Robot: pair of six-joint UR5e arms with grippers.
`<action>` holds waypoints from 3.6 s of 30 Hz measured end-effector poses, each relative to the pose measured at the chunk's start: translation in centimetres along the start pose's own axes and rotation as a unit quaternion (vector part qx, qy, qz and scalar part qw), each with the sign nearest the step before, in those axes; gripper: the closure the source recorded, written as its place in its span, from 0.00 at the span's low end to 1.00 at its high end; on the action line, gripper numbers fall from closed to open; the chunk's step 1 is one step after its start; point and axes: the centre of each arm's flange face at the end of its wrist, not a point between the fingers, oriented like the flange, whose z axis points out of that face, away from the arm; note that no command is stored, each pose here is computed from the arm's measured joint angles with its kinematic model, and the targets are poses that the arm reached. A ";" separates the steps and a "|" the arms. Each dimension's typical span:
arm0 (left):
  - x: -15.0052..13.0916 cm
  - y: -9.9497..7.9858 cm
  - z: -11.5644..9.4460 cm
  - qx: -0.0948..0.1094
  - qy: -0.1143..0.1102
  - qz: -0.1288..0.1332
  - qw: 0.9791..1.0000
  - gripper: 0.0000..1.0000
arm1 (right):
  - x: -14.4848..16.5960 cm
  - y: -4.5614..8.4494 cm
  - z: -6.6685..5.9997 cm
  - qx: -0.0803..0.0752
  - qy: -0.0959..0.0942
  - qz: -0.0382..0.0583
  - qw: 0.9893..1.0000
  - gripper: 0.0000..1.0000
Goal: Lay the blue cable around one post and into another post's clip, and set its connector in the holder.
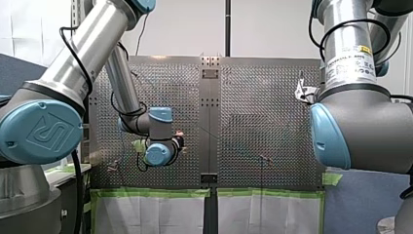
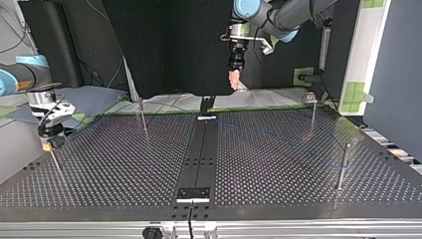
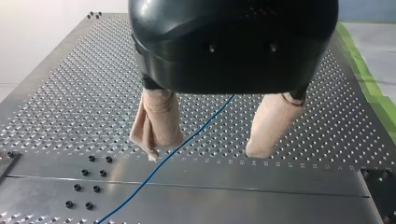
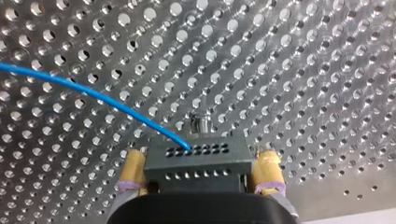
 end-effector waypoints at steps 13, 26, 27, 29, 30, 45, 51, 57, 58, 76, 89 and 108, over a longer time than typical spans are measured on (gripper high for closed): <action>0.0 0.0 0.0 0.000 0.002 0.001 1.000 0.00 | 0.0 0.4 -0.1 -0.020 0.000 0.001 1.000 0.00; 0.1 0.0 0.0 -0.001 0.002 0.001 1.000 0.00 | 0.0 0.8 -0.2 -0.040 0.002 0.003 0.999 0.00; 0.0 0.0 0.0 -0.001 0.002 0.001 1.000 0.00 | 0.0 0.8 -0.2 -0.042 0.003 0.003 0.999 0.00; 0.1 0.1 -0.1 -0.001 0.002 0.001 1.000 0.00 | 0.0 0.9 -0.2 -0.045 0.003 0.003 0.999 0.00; 0.1 0.1 -0.2 -0.002 0.003 0.001 1.000 0.00 | 0.0 0.9 -0.2 -0.047 0.002 0.003 0.999 0.00; 0.3 0.8 -0.4 -0.008 0.007 0.003 1.000 0.00 | 0.1 1.7 -0.5 -0.092 0.003 0.006 0.996 0.00; 0.3 1.0 -0.3 -0.009 0.007 0.004 1.000 0.00 | 0.0 2.2 -0.7 -0.116 0.001 0.007 0.993 0.00; 0.3 1.1 -0.2 -0.011 0.007 0.004 1.000 0.00 | -0.1 2.3 -0.9 -0.129 -0.003 0.008 0.992 0.00; 0.3 1.2 -0.2 -0.011 0.007 0.004 1.000 0.00 | -0.2 2.3 -0.9 -0.130 -0.004 0.009 0.992 0.00; 0.3 1.4 0.0 -0.014 0.008 0.004 1.000 0.00 | -3.8 2.2 -2.6 -0.135 -0.016 0.011 0.991 0.00; 0.4 1.7 0.1 -0.017 0.008 0.004 1.000 0.00 | -6.6 2.0 -4.0 -0.132 -0.016 0.011 0.991 0.00; 0.4 2.0 0.3 -0.018 0.009 0.003 1.000 0.00 | -10.5 -3.1 -5.1 -0.072 -0.022 -0.018 0.997 0.00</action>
